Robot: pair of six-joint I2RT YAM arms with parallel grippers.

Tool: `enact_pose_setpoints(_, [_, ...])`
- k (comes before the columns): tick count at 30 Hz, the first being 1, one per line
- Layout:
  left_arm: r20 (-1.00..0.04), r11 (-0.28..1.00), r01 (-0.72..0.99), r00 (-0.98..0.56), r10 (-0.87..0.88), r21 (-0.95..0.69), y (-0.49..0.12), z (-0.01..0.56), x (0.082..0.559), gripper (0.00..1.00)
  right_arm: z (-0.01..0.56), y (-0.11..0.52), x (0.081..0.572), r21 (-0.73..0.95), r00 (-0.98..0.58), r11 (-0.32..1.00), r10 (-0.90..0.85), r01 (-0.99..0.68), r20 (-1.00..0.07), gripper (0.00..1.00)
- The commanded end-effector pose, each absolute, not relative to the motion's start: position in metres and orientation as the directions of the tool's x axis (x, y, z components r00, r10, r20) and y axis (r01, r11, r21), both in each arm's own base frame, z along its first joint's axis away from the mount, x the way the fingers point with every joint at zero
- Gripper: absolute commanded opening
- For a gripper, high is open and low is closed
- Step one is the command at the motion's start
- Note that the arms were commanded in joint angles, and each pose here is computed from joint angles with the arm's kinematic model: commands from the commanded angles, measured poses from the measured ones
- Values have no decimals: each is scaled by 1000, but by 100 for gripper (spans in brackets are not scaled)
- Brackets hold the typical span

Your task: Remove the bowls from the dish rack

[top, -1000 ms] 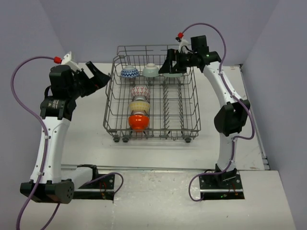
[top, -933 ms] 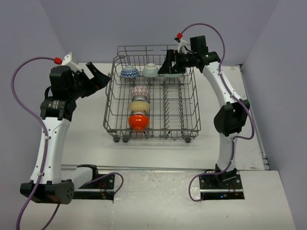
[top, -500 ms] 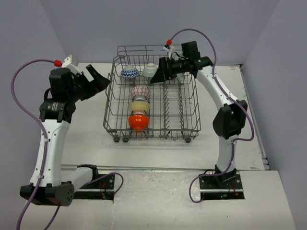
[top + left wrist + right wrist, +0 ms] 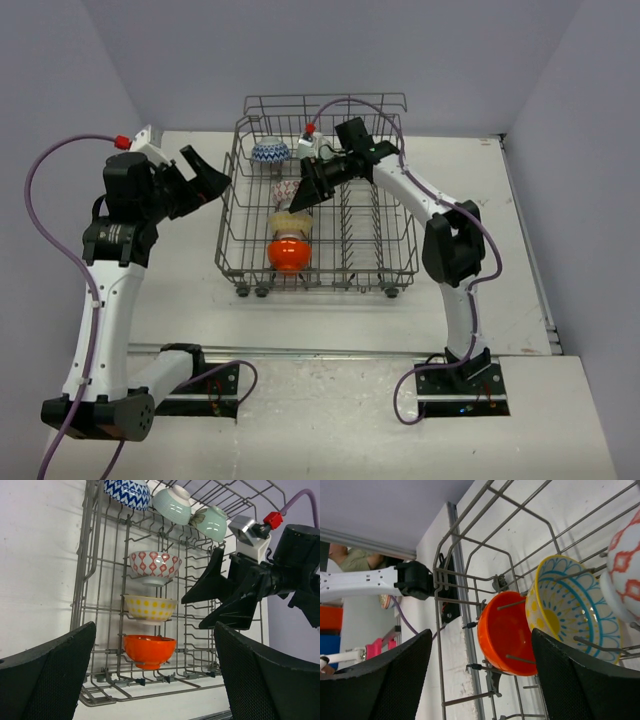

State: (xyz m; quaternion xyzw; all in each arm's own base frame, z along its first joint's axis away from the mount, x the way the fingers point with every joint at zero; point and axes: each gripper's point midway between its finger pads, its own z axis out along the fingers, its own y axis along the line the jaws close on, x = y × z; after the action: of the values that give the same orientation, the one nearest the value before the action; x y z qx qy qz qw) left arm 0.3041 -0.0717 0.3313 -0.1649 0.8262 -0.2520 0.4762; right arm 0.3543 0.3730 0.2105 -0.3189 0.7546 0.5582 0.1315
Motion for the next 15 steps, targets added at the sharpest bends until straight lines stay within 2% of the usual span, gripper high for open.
enact_pose_setpoints(1, [-704,813,-6,-498,-507,-582,-75,331,301,100,206,378,342,759,-733,95,-358,-645,-578,79])
enact_pose_setpoints(6, [-695,811,-10,-509,-507,-585,-76,321,302,100,198,379,323,755,-722,94,-387,-649,-573,78])
enact_pose_setpoints(10, [-693,808,-1,-512,-507,-590,-78,320,304,100,187,380,318,772,-734,94,-398,-629,-550,69])
enact_pose_setpoints(15, [-696,811,4,-515,-500,-585,-78,320,309,100,176,387,306,788,-738,81,-420,-611,-528,65])
